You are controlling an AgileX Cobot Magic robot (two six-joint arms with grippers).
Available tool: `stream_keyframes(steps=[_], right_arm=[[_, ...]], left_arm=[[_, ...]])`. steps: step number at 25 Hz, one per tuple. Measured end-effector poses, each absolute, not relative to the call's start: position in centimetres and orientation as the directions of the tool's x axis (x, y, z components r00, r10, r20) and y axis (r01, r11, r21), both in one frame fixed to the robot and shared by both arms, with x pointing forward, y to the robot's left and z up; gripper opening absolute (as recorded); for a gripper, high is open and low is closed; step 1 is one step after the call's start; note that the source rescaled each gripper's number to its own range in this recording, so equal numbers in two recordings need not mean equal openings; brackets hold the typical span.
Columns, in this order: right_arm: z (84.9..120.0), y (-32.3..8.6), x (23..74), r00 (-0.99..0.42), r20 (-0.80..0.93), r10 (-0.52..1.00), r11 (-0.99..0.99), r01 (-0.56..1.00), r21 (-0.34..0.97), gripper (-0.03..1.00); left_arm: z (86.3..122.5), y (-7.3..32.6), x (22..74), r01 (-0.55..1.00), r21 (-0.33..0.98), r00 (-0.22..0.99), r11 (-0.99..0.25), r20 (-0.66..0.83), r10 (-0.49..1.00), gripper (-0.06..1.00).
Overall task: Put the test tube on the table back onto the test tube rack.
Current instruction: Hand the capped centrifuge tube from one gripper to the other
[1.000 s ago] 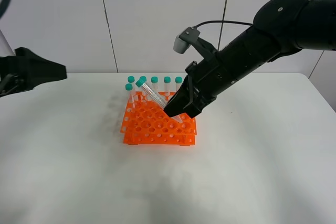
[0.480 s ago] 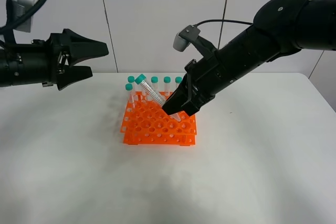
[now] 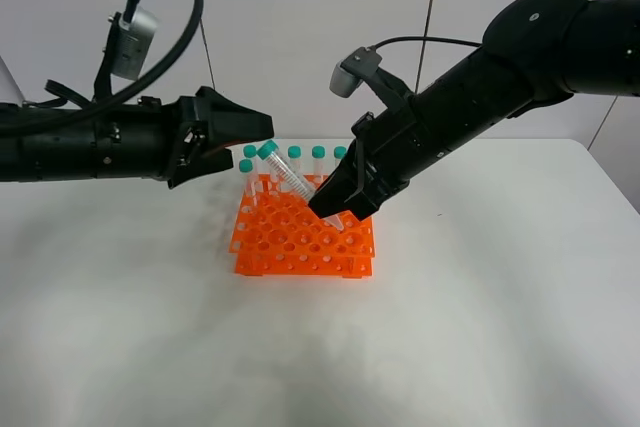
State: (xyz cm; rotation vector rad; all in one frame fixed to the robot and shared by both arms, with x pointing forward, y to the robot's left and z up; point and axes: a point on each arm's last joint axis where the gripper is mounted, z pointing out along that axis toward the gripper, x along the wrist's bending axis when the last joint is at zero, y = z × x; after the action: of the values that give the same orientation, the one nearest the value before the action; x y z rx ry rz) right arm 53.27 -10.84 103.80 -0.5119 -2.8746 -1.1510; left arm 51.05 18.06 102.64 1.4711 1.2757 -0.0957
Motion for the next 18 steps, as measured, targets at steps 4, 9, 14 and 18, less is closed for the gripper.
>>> stream_keyframes(steps=[4,9,14,18], right_arm=[[103.8,-10.8,53.3,-0.947,0.123,0.298,0.678,0.3,0.671,0.0],[103.8,-10.8,53.3,-0.947,0.123,0.298,0.678,0.3,0.671,0.0],[103.8,-10.8,53.3,-0.947,0.122,0.298,0.678,0.3,0.671,0.0],[103.8,-10.8,53.3,-0.946,0.119,0.301,0.677,0.3,0.673,0.0]], left_arm=[[102.8,16.7,52.1,0.728,0.656,0.431,0.197,-0.662,0.613,1.0],[102.0,16.4,52.6,0.753,0.629,0.417,0.194,-0.683,0.6,0.99],[102.0,16.3,52.5,0.756,0.626,0.419,0.192,-0.688,0.592,0.8],[102.1,16.2,52.4,0.763,0.617,0.422,0.192,-0.701,0.575,0.59]])
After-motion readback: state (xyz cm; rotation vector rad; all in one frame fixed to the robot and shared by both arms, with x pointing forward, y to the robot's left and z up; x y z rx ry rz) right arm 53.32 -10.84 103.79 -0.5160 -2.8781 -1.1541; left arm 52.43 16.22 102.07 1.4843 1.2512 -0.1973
